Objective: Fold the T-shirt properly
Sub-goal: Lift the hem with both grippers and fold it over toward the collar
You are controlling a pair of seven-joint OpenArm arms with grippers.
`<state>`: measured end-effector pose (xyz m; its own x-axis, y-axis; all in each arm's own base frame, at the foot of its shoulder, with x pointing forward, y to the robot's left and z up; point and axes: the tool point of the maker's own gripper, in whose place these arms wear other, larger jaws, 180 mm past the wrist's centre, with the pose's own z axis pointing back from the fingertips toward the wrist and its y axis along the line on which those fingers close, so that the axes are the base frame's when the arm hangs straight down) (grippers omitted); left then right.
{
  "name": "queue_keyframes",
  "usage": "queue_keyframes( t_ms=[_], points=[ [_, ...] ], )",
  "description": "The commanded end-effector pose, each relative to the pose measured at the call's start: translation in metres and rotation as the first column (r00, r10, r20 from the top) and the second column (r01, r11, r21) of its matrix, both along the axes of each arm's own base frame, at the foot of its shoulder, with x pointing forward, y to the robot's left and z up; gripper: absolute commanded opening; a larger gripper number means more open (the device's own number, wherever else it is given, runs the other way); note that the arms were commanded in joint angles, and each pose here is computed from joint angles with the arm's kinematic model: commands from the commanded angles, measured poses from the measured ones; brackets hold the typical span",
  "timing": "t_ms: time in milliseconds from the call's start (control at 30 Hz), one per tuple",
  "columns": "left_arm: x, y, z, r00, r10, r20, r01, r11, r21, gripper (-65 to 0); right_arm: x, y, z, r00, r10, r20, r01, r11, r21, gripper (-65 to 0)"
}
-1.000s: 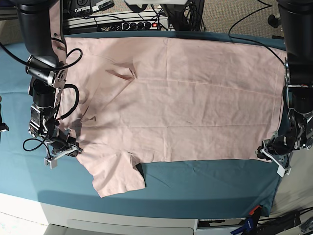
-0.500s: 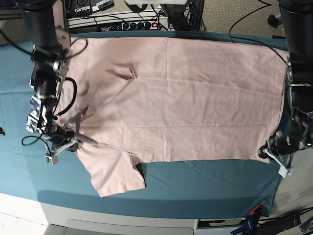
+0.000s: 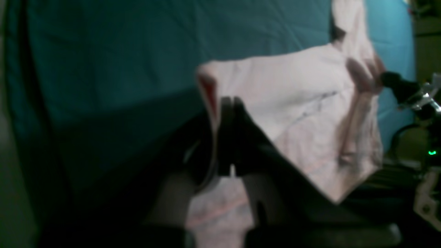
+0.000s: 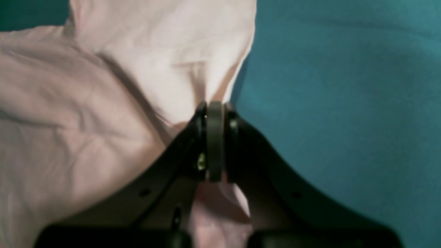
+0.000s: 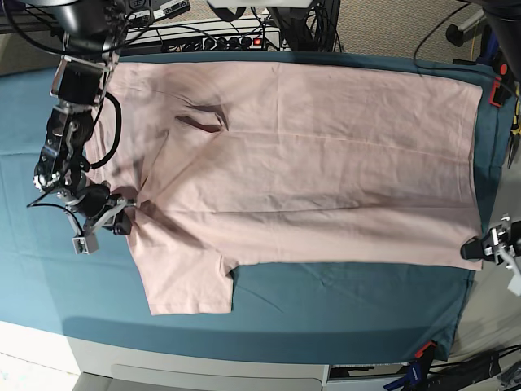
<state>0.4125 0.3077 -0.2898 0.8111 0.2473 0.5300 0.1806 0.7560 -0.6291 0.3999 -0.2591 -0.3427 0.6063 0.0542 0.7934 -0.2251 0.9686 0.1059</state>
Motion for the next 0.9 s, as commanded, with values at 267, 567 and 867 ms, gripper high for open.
queue_keyframes(
  t_ms=[267, 567, 867],
  points=[
    [-0.047, 0.026, -0.024, 0.994, -0.041, -0.105, 0.047, 0.997, 0.056, -65.0, -0.036, -0.022, 0.008, 1.0, 0.03, -0.002, -0.03, 0.997, -0.077, -65.0],
    [-0.07, 0.027, -0.049, 0.984, -0.041, -0.175, 0.051, 0.997, 0.054, -65.0, -0.068, -0.038, 0.006, 0.994, 0.059, -0.095, -0.068, 0.993, -0.093, -65.0],
    [-0.075, 0.026, -0.052, 0.979, -0.052, -0.196, 0.064, 0.996, 0.055, -65.0, -0.093, -0.033, -0.005, 0.983, 0.078, -0.166, -0.091, 0.993, -0.071, -65.0]
  ],
)
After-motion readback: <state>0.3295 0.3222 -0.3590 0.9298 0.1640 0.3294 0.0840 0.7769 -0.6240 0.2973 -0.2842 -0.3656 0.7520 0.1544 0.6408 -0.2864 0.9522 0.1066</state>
